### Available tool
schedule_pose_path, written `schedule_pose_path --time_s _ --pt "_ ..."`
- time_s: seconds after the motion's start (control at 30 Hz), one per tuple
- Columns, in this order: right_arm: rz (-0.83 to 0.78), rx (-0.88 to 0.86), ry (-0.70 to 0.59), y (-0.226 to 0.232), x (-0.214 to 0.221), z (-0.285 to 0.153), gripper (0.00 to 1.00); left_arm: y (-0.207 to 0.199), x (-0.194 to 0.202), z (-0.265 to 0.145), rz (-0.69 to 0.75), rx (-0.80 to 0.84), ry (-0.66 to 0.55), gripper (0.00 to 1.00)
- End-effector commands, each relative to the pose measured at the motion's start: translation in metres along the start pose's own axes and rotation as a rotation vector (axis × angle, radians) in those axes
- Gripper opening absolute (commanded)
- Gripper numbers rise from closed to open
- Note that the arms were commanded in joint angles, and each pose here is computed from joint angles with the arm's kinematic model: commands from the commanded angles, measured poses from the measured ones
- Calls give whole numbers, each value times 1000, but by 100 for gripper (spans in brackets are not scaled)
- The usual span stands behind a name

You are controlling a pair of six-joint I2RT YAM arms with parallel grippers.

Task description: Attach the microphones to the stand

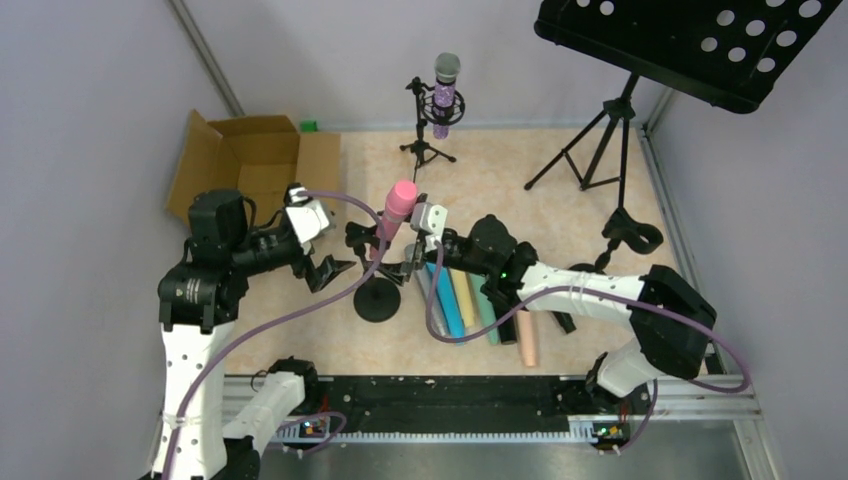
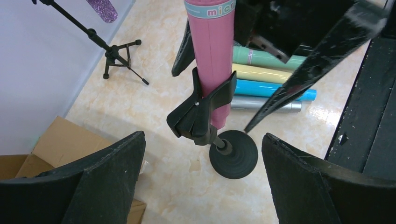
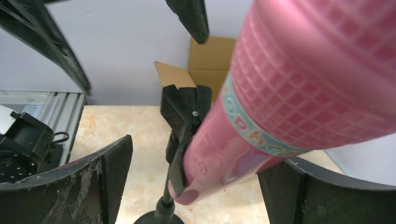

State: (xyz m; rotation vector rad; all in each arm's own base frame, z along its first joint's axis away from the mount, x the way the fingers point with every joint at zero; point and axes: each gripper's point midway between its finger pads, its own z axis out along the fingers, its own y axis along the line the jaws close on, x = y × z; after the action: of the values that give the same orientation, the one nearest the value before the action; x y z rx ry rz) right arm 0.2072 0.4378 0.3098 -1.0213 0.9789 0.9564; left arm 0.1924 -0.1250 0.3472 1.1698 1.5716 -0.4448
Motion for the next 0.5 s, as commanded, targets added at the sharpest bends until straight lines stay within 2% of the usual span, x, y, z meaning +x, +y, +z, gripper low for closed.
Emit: schedule_pose_path --time_s 0.0,0.1,0.17,0.3,0.47 --pt "-18 -6 -34 -14 -10 11 95 -5 -15 -11 10 -20 -31 99" --pt "-4 -12 -24 -18 -5 9 91 -6 -15 -13 10 -25 -33 99" --pt "14 -25 -15 -19 -2 7 85 -8 -17 -13 7 -24 -41 99" --pt "54 -70 -39 -19 -7 2 54 -6 -26 -13 -20 -32 -73 99" --pt "53 -101 -53 -16 -15 5 31 -4 -26 -12 -23 -39 -77 99"
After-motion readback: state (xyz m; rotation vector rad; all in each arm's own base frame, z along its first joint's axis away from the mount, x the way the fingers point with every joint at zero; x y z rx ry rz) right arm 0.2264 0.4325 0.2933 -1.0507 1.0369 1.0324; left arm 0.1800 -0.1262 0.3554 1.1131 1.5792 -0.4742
